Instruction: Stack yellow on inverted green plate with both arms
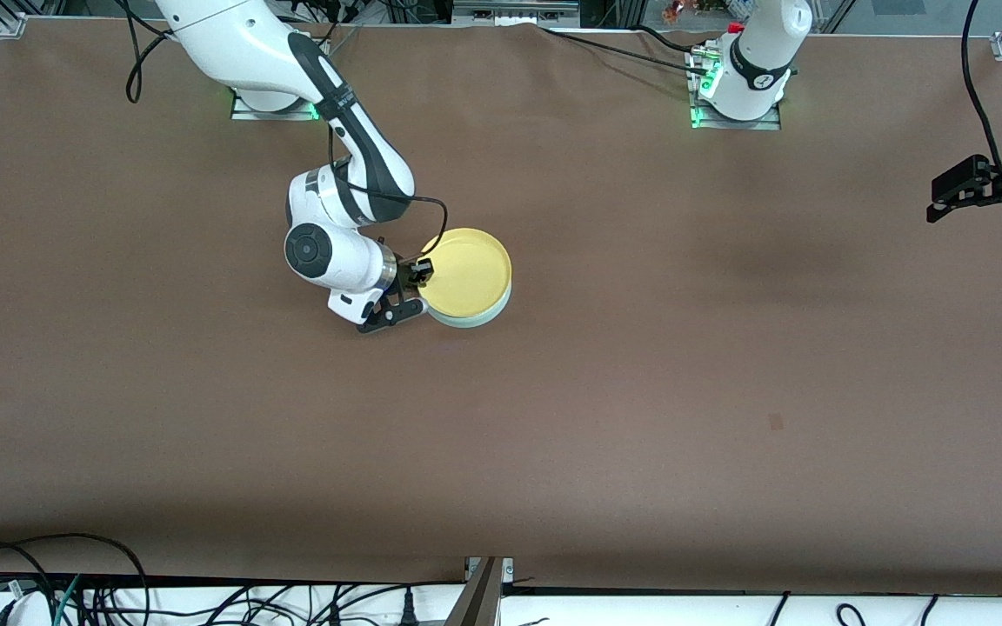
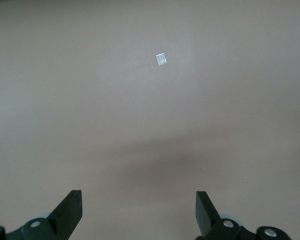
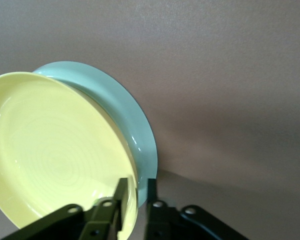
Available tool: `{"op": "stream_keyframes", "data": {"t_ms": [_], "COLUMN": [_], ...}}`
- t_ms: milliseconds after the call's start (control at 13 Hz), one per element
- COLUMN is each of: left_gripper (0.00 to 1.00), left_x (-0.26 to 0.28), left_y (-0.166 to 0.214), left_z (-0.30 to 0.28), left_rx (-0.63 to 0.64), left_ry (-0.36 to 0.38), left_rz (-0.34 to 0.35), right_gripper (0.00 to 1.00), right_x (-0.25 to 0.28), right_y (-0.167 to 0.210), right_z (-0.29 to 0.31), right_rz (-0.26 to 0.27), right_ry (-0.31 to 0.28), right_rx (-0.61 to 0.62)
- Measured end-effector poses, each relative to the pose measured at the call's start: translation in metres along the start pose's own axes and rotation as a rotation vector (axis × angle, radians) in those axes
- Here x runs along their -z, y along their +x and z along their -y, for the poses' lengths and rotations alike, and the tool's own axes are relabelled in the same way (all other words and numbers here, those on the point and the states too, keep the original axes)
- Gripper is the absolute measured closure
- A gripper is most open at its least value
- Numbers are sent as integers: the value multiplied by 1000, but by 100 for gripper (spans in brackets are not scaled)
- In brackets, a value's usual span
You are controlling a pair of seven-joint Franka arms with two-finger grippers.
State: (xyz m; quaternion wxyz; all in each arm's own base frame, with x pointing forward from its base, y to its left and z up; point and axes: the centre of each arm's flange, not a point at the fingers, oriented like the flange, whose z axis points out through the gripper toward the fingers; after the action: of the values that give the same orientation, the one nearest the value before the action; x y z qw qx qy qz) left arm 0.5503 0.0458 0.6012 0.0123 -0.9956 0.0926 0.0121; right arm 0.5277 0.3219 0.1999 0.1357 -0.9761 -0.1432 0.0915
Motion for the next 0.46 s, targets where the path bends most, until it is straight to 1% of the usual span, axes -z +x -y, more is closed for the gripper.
{"op": "stream_keyframes", "data": {"t_ms": [154, 308, 385, 462], "left_gripper": [0, 0, 0, 0], "left_x": [-1, -2, -3, -4], "left_y": [0, 1, 2, 2], "left_z": [0, 0, 0, 0], "left_rx": [0, -1, -1, -2], "left_ry": [0, -1, -1, -1], "left_rz": [1, 4, 6, 7], "right_gripper": [49, 28, 16, 4], "right_x": [16, 61, 94, 127], "right_y": [2, 7, 6, 3], "right_z": [1, -7, -18, -34], "right_rz": [-26, -74, -93, -98], "right_ry": [2, 2, -12, -44], "right_rx": [2, -9, -14, -14]}}
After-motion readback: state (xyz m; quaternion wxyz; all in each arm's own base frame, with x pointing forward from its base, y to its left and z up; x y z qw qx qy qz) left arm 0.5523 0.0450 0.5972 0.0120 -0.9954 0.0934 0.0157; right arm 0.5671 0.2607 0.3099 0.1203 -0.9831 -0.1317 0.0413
